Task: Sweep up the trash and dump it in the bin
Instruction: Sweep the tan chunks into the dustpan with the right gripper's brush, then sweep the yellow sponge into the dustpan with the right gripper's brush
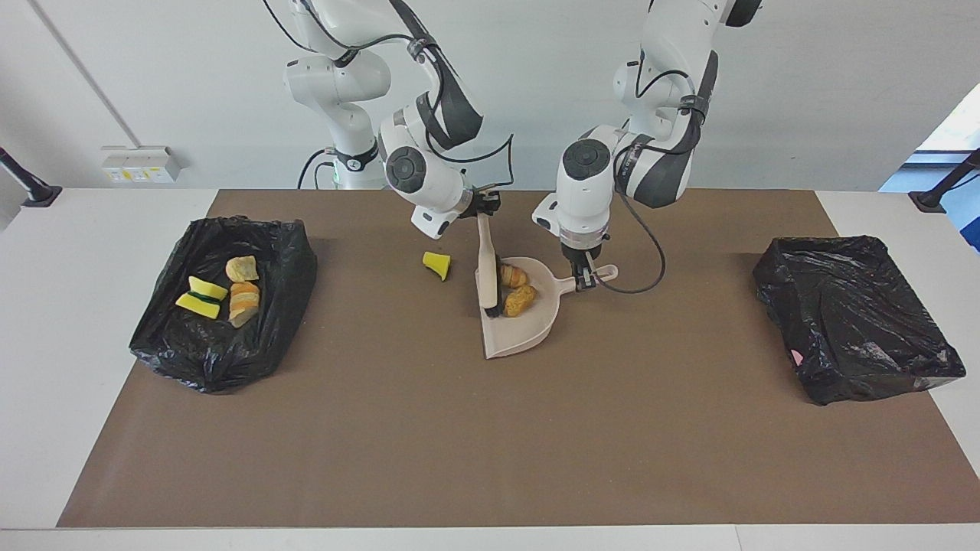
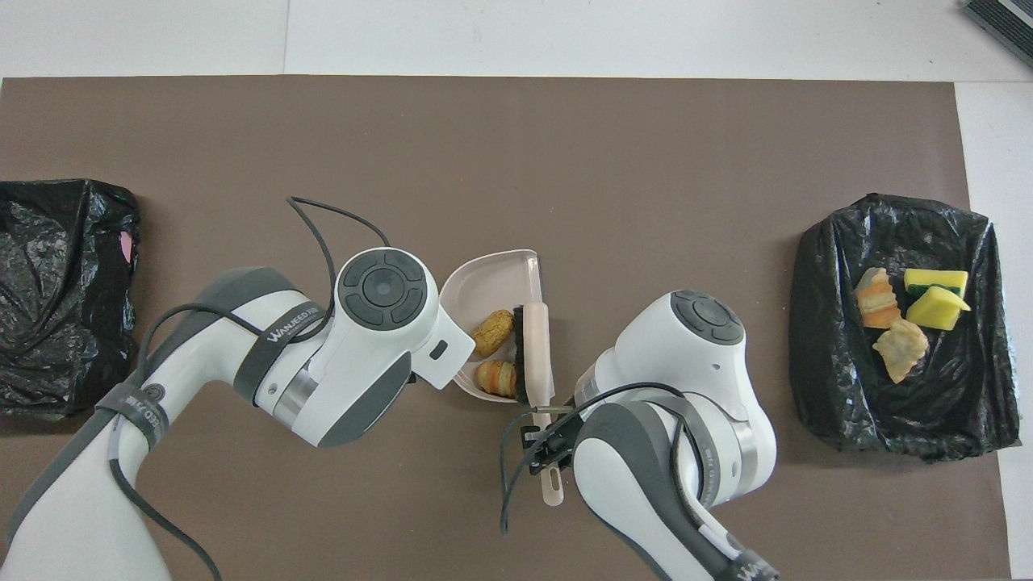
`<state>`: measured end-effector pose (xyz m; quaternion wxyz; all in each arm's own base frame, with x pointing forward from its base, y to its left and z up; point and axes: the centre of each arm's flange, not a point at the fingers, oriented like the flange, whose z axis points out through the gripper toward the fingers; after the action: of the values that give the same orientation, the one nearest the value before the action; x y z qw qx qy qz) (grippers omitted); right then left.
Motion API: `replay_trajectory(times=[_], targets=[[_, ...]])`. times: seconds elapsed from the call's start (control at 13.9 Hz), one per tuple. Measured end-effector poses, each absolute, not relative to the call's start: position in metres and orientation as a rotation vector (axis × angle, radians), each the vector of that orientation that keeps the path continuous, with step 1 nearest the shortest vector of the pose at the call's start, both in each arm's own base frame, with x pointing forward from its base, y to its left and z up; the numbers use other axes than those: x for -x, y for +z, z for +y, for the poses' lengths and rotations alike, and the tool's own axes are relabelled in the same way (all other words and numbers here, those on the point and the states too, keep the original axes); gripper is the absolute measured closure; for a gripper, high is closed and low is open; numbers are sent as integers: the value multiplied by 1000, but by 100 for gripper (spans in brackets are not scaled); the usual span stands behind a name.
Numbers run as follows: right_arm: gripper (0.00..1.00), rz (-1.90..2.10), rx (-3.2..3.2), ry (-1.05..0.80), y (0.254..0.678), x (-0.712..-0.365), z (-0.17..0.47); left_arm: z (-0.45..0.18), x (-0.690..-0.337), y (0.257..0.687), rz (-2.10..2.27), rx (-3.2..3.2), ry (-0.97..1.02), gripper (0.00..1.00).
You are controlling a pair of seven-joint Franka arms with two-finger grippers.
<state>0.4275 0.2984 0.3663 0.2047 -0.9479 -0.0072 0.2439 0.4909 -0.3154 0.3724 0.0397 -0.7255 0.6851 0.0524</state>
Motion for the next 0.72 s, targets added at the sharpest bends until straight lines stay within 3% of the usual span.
replay_trajectory(times=[0.43,0.72], targets=[[73,-15,2698,679,410,-443,287,-315,-490,371,2100,2223,162,68],[73,-16,2907,735,439,-427,255,-315,-487,370,2102,2218,168,68]])
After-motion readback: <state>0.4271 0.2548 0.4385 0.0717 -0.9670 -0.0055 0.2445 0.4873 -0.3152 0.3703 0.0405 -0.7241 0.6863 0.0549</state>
